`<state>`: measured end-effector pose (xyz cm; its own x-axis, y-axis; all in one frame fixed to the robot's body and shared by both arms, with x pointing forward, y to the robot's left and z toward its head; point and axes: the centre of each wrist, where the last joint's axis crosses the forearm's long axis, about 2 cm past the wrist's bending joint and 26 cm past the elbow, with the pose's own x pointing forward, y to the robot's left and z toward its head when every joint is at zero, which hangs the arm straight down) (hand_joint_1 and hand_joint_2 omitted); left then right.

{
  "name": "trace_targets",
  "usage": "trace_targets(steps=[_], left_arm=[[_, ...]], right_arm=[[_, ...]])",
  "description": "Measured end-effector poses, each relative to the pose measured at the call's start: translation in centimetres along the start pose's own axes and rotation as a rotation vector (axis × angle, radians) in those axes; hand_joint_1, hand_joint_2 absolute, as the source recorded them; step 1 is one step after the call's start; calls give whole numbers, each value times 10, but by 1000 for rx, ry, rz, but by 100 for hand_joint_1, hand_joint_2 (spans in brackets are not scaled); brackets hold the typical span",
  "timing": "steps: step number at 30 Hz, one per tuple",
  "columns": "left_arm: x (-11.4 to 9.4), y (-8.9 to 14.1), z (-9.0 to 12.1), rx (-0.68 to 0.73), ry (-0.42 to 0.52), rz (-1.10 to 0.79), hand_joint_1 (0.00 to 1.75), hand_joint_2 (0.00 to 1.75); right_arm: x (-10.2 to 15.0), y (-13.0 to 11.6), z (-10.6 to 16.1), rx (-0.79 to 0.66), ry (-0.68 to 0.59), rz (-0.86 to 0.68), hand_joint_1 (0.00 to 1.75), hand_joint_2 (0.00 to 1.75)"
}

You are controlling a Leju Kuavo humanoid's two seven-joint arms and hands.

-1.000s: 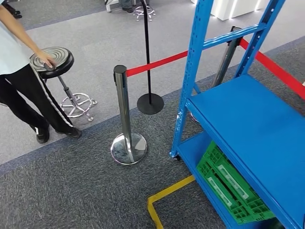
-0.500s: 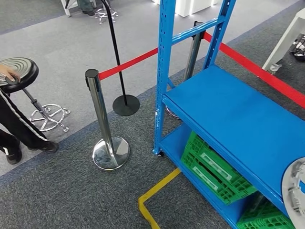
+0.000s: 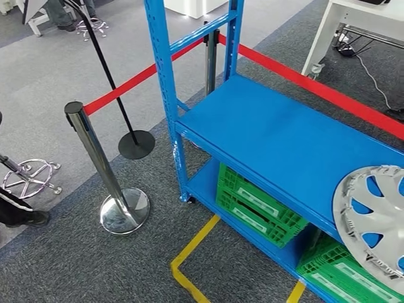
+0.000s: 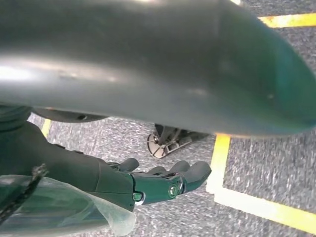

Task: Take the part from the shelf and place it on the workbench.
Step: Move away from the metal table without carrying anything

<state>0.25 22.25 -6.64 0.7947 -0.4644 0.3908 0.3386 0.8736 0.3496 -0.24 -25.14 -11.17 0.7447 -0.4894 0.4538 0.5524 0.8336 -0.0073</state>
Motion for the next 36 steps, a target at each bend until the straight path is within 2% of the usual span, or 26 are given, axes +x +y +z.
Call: trace_targets(steps=[23,27,30,33,36], left_arm=[[-12,8,2,25,29,17,0,0],[-9,9,1,51,30,25,0,0],[0,8,-2,103,43,61,0,0],[9,7,-7,121,19,69,0,0],[7,7,-15,141,-17,83,0,0]], right_arm=[[-1,2,1,2,1,-2,0,0],[0,2,0,2,1,-2,0,0],[0,2,0,2,6,-1,0,0],[0,2,0,1,12,4,0,0],[2,3,-1,7,12,19,0,0]])
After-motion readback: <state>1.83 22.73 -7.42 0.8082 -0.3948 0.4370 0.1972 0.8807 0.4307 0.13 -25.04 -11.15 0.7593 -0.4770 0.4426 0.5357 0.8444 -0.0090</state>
